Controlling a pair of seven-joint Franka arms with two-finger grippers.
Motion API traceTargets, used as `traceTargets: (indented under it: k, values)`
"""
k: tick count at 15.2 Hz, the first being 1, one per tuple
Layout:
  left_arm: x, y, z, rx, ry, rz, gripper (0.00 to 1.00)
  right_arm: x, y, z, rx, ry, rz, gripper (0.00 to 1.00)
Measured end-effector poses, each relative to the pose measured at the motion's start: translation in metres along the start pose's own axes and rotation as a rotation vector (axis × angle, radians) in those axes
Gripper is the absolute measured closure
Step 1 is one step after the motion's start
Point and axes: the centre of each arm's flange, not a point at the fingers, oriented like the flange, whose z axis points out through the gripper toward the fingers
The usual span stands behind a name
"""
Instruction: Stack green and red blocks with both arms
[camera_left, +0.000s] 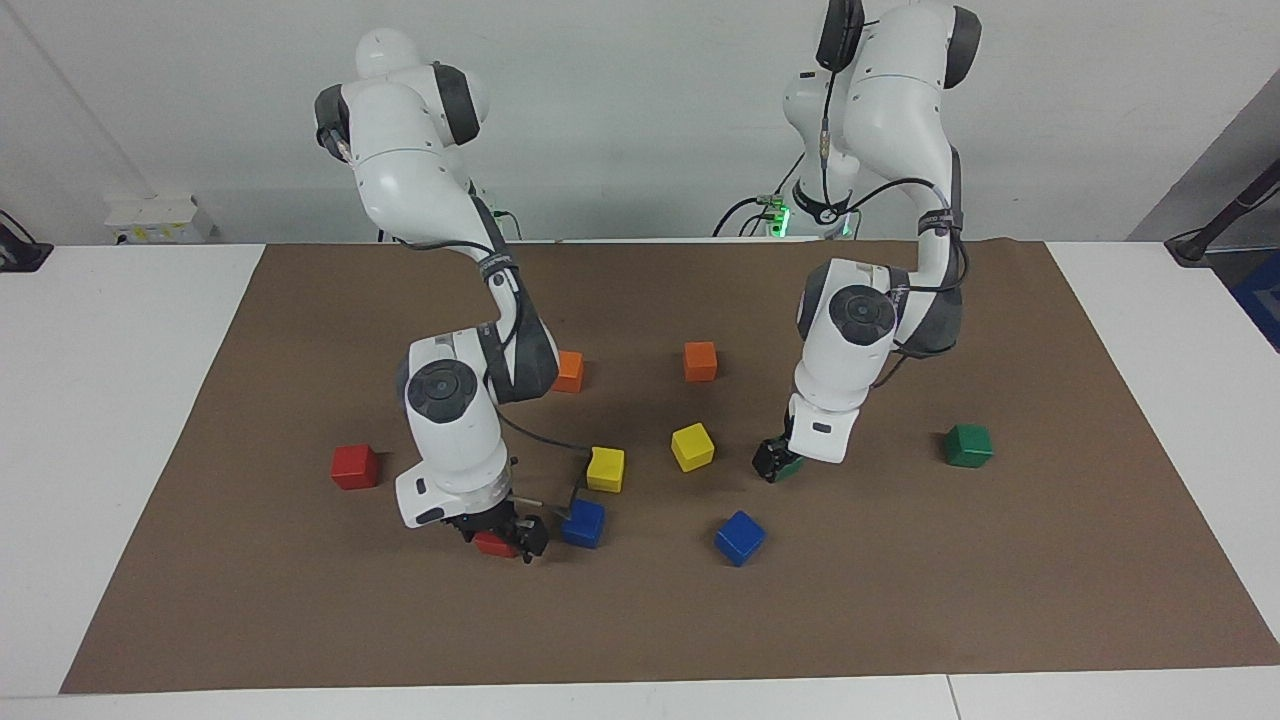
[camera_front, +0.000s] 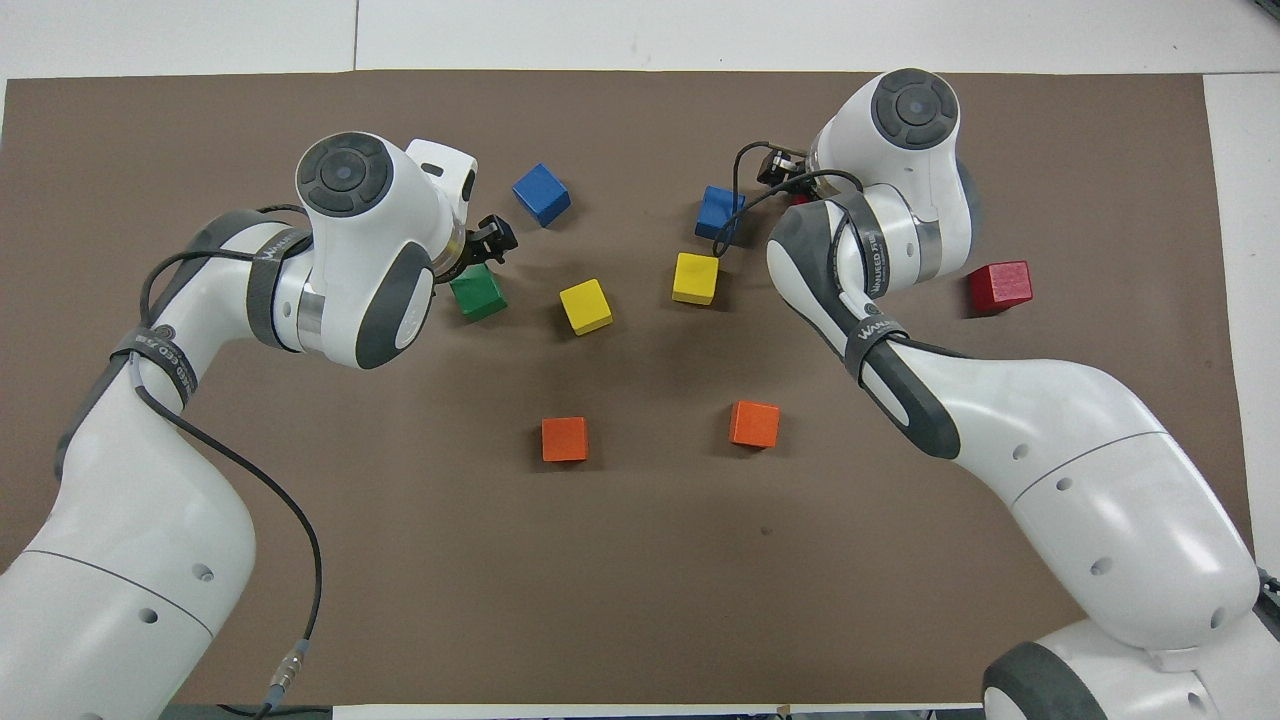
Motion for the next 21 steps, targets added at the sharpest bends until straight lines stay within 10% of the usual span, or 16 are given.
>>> traceTargets:
  k: [2,5,9,16,21]
  values:
    - [-0.009,-0.002,0.015,-0.005,0.003,0.008,0.00,0.000,-0.001,-0.006,0.005,0.006,-0.002,0.41]
    - [-0.018,-0.003,0.027,-0.015,0.012,-0.005,0.00,-0.003,0.000,-0.009,-0.001,-0.001,-0.002,0.43]
    - [-0.017,-0.004,0.018,0.008,-0.006,-0.055,0.43,-0.002,0.005,-0.013,-0.022,-0.021,-0.008,0.43]
    - [0.047,-0.124,-0.102,0.090,-0.090,0.213,0.45,0.011,0.091,-0.084,-0.090,-0.100,-0.182,0.43]
    - [0.088,-0.231,-0.100,0.066,-0.116,0.460,0.45,-0.002,0.202,-0.083,-0.088,-0.109,-0.296,0.43]
